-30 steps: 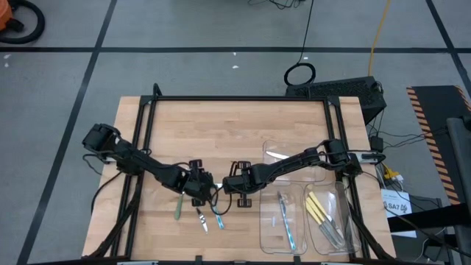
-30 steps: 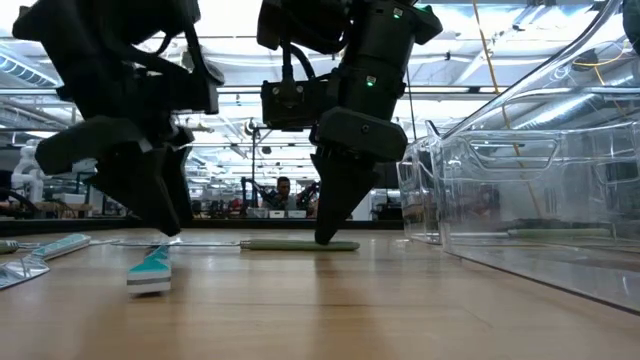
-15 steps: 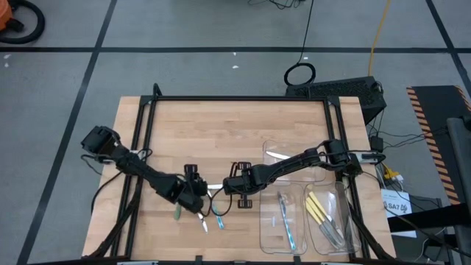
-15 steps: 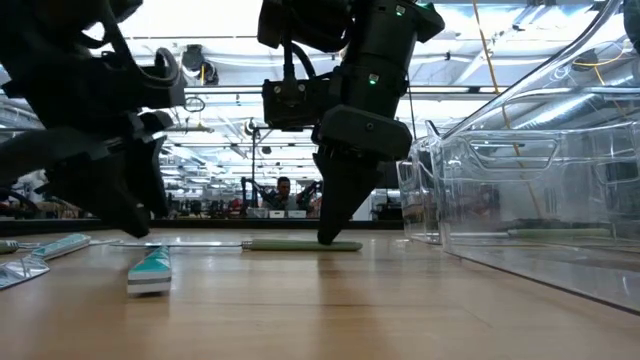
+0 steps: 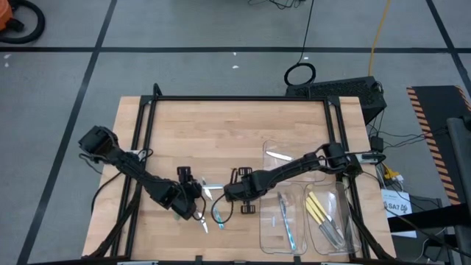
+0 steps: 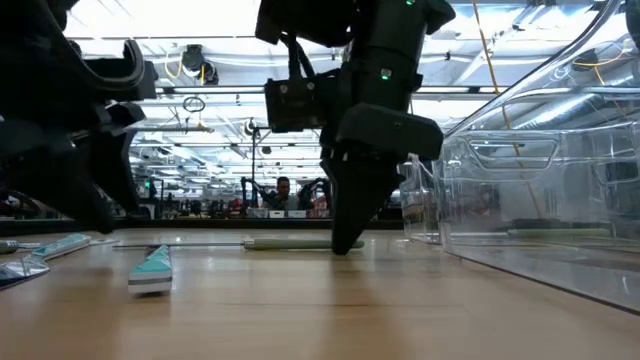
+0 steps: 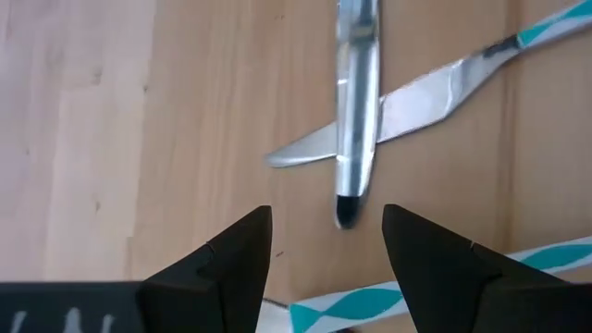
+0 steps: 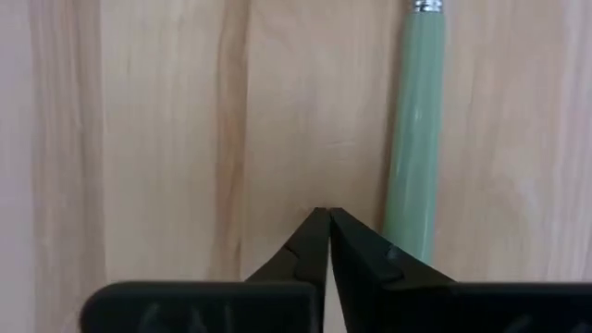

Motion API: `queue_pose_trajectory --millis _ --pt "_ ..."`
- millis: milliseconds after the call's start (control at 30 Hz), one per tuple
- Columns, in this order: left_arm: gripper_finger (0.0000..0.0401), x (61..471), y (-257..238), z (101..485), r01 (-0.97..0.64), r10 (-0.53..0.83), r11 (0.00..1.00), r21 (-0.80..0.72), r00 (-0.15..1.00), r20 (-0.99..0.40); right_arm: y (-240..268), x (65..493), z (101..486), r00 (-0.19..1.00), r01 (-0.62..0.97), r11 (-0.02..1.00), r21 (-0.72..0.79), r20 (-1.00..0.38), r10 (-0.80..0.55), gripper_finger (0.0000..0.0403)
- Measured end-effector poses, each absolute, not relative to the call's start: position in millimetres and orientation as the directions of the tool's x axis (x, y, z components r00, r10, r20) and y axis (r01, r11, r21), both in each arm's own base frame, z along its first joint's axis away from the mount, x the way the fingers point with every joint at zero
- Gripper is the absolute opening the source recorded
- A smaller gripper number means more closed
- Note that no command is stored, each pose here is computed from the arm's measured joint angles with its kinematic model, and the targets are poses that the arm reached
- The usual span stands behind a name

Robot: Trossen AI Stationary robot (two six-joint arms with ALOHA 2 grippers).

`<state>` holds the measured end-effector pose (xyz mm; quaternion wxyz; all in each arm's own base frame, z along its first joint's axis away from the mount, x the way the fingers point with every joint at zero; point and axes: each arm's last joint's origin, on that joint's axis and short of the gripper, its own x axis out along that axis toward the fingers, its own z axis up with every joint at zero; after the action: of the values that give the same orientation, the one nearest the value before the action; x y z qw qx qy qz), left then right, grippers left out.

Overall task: Sort silverware by color (type)
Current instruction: Put the green knife into the top transparent bin

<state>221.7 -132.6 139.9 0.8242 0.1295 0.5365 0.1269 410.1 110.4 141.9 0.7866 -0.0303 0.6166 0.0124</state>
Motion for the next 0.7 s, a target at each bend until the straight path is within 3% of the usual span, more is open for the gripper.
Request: queue_pose_trajectory --millis 433,567,700 --pt "0.0213 220.8 -136.3 143.2 -0.055 0.34 0.935 0.351 0.424 -0.84 121.6 411.1 156.0 0.297 -0.096 0.96 -0.263 -0.928 -0.225 0.0169" --pt "0.0213 224.3 -135.7 143.7 -0.067 0.33 0.939 0.336 0.441 -0.835 103.9 416.6 155.7 0.275 -0.089 0.978 -0.186 -0.949 -0.156 0.0197" --pt "0.0213 224.6 -135.9 143.8 -0.067 0.326 0.941 0.332 0.443 -0.835 85.8 421.3 152.2 0.249 -0.059 0.993 -0.099 -0.965 -0.082 0.02"
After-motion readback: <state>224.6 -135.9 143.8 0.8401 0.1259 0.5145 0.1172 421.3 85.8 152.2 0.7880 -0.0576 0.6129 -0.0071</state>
